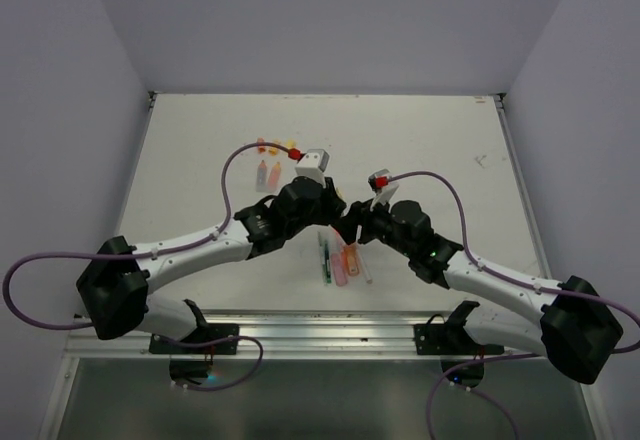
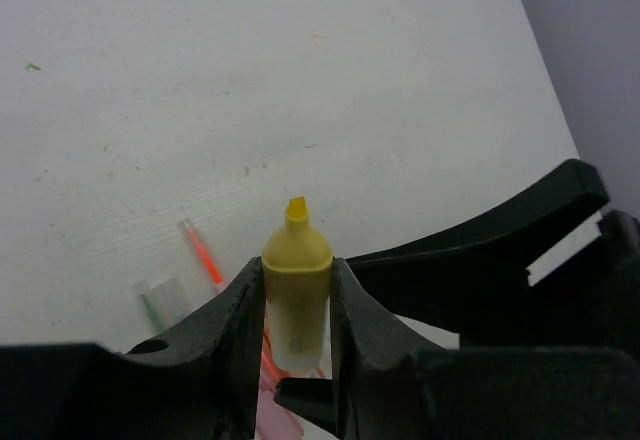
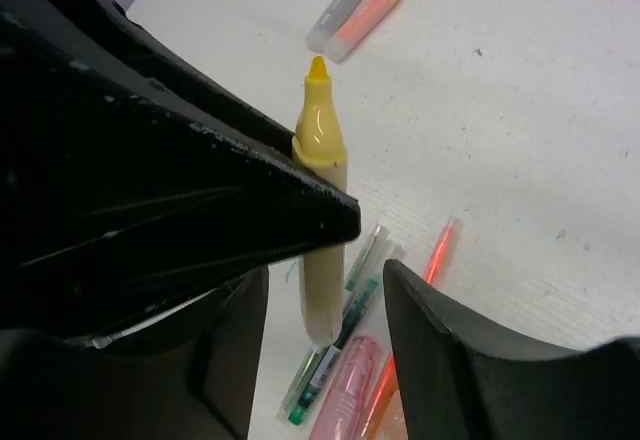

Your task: Open the pen caps

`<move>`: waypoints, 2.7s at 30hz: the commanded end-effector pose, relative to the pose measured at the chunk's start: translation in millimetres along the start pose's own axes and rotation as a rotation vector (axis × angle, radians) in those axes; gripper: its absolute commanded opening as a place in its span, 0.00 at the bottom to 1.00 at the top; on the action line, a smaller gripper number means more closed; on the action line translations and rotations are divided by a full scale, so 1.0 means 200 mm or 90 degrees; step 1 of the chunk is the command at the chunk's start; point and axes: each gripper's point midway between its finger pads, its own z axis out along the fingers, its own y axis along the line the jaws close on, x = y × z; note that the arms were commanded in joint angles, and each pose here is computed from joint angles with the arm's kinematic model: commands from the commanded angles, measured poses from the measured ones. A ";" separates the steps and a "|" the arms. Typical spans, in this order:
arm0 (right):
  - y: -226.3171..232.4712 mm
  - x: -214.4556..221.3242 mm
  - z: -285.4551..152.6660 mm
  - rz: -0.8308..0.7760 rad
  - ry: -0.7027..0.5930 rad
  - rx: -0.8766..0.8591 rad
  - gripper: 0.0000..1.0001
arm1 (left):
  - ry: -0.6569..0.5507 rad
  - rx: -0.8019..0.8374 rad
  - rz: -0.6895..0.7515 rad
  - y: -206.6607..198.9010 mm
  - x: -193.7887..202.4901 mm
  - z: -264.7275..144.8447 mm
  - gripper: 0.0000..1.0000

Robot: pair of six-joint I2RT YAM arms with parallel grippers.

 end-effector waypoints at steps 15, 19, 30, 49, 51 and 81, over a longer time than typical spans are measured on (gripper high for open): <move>-0.11 -0.01 0.02 -0.023 -0.015 0.065 0.99 | 0.153 -0.289 0.107 0.89 -0.24 0.32 0.01; -0.11 0.01 0.02 -0.022 -0.012 0.061 0.99 | 0.228 -0.318 0.110 1.06 -0.19 0.43 0.01; -0.12 0.04 0.04 -0.025 0.003 0.060 0.99 | 0.294 -0.329 0.104 1.25 -0.17 0.64 0.03; -0.12 0.03 0.04 -0.040 0.015 0.069 0.98 | 0.266 -0.304 0.065 1.16 -0.28 0.59 0.56; -0.13 0.01 0.03 -0.044 0.015 0.078 0.98 | 0.239 -0.287 0.060 1.09 -0.37 0.53 0.62; -0.32 0.43 -0.09 -0.084 0.291 0.311 0.42 | -0.157 -0.209 0.047 0.85 -0.47 -0.63 1.00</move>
